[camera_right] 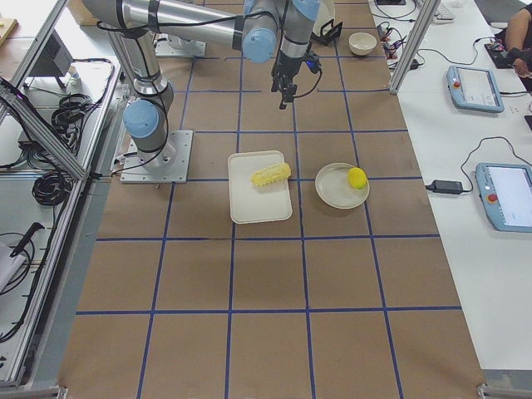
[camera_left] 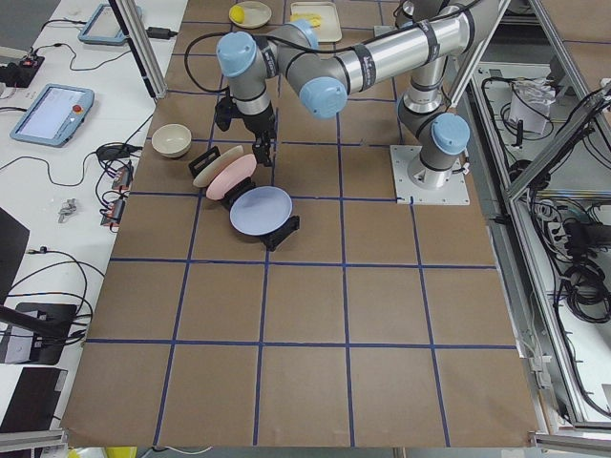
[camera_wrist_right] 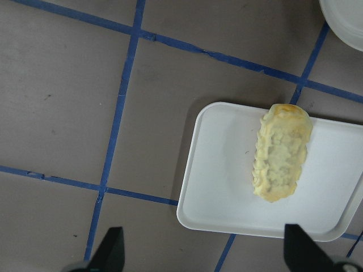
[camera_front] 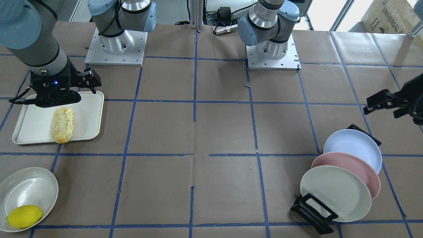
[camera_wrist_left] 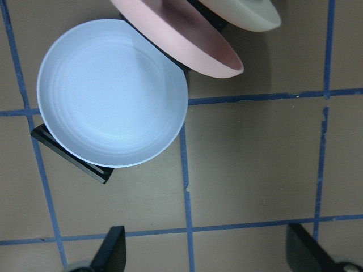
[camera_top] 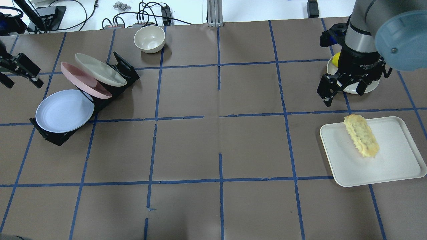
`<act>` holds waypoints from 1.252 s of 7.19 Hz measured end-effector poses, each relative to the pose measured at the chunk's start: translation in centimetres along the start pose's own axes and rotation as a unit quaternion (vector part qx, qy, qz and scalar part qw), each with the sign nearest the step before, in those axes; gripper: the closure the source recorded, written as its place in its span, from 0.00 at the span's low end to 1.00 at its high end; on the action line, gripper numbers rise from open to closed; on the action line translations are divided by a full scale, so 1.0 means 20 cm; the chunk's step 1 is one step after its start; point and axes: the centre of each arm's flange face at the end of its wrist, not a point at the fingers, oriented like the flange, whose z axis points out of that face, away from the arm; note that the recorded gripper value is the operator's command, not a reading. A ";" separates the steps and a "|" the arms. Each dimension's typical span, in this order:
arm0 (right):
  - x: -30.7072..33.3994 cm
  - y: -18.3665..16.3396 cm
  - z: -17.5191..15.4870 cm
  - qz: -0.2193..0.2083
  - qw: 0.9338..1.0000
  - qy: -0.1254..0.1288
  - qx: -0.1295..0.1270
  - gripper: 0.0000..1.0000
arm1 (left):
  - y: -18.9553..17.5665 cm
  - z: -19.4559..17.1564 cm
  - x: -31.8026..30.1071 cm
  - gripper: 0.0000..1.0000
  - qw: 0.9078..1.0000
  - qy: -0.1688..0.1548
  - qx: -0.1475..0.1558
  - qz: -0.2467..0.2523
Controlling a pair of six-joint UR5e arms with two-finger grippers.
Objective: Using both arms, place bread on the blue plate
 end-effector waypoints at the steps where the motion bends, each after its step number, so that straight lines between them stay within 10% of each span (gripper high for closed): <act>1: 0.00 0.00 0.00 0.000 1.000 0.000 0.001 0.00 | -0.04 0.11 -0.23 0.00 1.000 0.010 -0.005 0.015; 6: 0.00 0.00 0.01 0.000 1.000 0.000 -0.001 0.00 | -0.41 0.72 -0.75 0.02 0.996 0.068 -0.014 0.057; 9: 0.00 0.00 0.01 0.000 1.000 -0.001 -0.001 0.00 | -0.44 0.89 -0.76 0.36 0.993 0.107 -0.028 0.051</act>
